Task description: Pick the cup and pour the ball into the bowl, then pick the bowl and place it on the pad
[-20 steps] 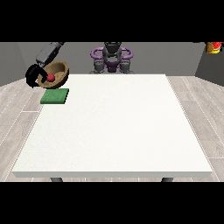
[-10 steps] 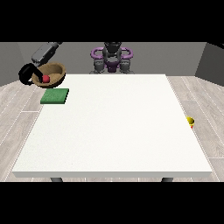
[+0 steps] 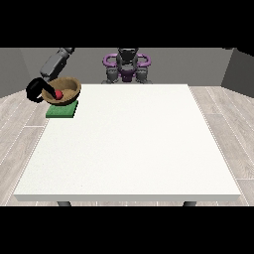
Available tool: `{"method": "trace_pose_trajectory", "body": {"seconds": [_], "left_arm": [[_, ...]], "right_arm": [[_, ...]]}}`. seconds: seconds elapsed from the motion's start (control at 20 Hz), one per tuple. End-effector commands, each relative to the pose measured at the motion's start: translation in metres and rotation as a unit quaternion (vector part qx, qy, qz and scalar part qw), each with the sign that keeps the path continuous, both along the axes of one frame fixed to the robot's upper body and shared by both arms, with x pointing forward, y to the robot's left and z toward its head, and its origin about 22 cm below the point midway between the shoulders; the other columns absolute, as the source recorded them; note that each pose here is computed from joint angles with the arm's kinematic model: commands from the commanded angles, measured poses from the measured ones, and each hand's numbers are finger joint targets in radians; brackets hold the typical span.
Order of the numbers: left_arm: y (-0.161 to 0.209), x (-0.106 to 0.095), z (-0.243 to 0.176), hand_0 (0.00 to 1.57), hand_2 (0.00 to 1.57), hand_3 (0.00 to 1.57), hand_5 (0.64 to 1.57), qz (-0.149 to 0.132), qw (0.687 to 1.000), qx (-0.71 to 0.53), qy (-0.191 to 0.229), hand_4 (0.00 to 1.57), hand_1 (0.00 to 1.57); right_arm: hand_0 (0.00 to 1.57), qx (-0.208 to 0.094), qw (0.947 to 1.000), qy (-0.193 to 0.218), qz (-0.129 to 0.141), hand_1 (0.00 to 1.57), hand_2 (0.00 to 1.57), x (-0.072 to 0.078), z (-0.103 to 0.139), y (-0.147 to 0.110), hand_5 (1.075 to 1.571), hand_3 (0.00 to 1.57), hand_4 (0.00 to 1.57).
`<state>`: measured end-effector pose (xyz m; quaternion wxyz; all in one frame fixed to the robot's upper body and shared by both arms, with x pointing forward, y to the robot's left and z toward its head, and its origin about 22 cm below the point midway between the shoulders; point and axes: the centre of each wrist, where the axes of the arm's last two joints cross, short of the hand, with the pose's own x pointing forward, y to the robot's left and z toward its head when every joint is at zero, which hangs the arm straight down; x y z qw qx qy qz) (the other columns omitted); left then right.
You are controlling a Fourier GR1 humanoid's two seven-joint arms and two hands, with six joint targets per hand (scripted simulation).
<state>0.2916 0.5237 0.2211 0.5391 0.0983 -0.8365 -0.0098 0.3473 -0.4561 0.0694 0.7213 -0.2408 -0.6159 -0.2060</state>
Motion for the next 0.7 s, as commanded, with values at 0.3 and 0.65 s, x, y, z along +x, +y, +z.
{"method": "trace_pose_trajectory", "body": {"seconds": [0.3,0.65], "left_arm": [[0.007,-0.003,0.017,0.00,0.00,0.00,1.569,0.002,1.000,-0.003,-0.012,1.21,0.00],[-0.030,0.016,-0.052,0.00,0.00,0.00,1.569,0.007,0.995,-0.012,0.097,1.19,0.00]], "right_arm": [[0.00,-0.051,0.9963,0.036,0.059,0.00,0.00,0.004,0.008,-0.002,1.410,0.00,0.00],[0.00,-0.064,0.9881,0.114,0.080,0.00,0.00,0.013,0.049,-0.010,1.375,0.00,0.20]]}}
